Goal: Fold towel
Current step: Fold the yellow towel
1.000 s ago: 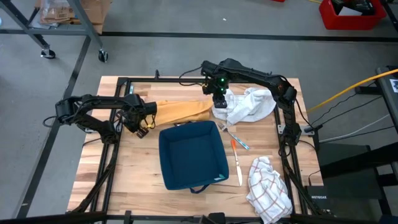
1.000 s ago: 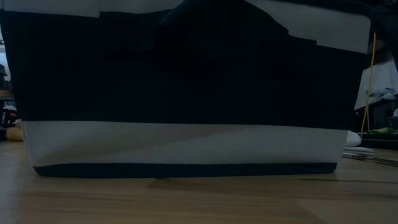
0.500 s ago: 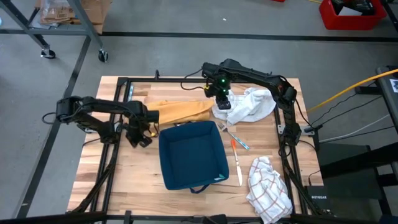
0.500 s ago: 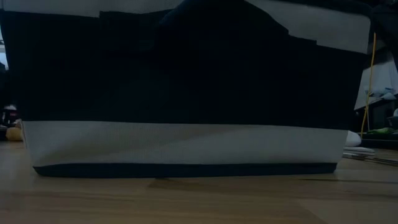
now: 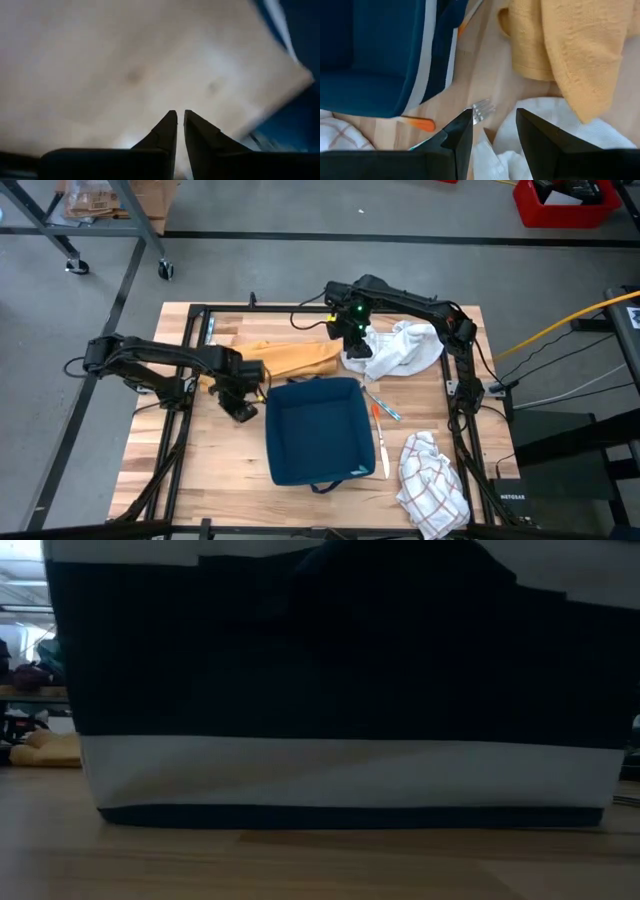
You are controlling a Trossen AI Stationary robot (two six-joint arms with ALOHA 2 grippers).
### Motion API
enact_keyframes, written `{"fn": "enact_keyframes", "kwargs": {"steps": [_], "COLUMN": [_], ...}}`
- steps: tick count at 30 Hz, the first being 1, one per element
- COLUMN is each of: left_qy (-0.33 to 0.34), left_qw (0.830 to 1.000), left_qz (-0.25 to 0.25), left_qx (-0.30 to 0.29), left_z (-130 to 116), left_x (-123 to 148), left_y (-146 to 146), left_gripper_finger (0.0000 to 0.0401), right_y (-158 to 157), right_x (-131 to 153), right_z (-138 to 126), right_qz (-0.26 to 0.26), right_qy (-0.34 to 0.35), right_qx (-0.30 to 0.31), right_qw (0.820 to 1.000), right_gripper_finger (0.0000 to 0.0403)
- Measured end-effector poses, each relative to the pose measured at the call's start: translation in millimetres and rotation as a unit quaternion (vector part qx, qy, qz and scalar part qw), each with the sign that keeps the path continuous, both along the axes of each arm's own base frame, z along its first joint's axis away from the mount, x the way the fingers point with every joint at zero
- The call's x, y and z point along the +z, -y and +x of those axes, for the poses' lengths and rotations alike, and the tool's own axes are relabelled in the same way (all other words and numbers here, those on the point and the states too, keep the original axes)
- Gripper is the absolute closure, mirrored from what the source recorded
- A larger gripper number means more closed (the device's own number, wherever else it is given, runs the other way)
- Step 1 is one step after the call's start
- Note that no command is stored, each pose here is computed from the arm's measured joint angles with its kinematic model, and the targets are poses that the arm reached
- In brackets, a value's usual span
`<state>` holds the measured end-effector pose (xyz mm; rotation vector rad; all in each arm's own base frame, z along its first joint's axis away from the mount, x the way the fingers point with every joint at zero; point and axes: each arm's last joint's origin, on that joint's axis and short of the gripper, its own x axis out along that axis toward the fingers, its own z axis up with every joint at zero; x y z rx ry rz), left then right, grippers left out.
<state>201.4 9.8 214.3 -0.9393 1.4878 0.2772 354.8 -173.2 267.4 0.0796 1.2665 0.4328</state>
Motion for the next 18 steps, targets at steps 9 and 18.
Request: {"fn": "enact_keyframes", "kwargs": {"steps": [9, 18], "left_qy": [0.015, -0.040], "left_qw": [0.962, 0.924], "left_qz": [0.262, 0.361], "left_qx": [0.075, 0.117], "left_z": [-11.9, -17.4], "left_x": [25.2, 21.7], "left_y": [-27.9, -47.5], "left_gripper_finger": [0.0375, 0.0375], "right_y": [1.8, 9.4], "right_x": [2.7, 2.7], "right_z": [19.9, 34.5], "right_qz": [-0.043, -0.081], "right_qy": [0.087, 0.128], "right_qx": [0.001, -0.054], "right_qw": [0.995, 0.987], "right_gripper_finger": [0.0249, 0.0249]}}
